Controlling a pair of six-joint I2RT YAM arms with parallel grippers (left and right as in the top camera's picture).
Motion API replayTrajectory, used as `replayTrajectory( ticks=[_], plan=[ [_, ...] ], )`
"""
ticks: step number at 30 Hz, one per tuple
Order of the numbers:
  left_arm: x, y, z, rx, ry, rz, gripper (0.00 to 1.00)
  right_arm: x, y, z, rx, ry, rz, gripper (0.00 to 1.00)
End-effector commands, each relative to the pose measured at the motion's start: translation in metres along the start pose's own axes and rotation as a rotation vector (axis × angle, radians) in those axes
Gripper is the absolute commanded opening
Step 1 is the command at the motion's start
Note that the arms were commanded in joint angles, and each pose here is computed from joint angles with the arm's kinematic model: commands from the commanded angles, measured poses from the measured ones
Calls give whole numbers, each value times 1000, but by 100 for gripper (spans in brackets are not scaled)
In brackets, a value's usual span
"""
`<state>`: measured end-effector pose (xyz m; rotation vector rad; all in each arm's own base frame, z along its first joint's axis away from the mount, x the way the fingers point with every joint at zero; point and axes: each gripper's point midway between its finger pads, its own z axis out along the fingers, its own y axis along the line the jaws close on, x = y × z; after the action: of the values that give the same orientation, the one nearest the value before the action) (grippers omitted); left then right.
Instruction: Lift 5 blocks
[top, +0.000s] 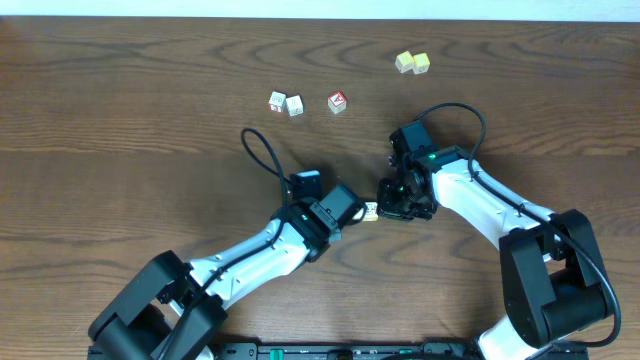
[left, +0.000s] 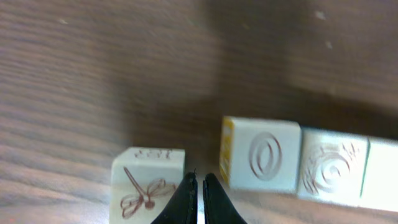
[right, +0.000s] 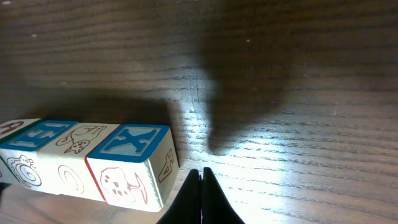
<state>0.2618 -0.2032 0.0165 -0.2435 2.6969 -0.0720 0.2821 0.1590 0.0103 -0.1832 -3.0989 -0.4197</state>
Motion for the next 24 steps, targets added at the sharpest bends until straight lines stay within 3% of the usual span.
replayTrajectory(
  ticks=[1,8,12,16,20,24],
  plan=[
    [-17,7,-3,-14,-38,-41,7,2,-2,1,12,2,-9,1],
    [-44,-8,-57,144,-119,-19,7,1,-2,1,12,2,-9,1],
    [-45,23,-87,103,-124,-52,7,4,-3,1,18,12,-7,1],
    [-29,63,-78,-23,-28,-131,7,5,-4,1,19,15,-6,1],
    [-4,54,-56,44,107,-153,8,4,-3,1,18,13,-6,1],
    [1,47,-36,43,136,-169,7,5,-4,1,19,16,-5,1]
  ],
)
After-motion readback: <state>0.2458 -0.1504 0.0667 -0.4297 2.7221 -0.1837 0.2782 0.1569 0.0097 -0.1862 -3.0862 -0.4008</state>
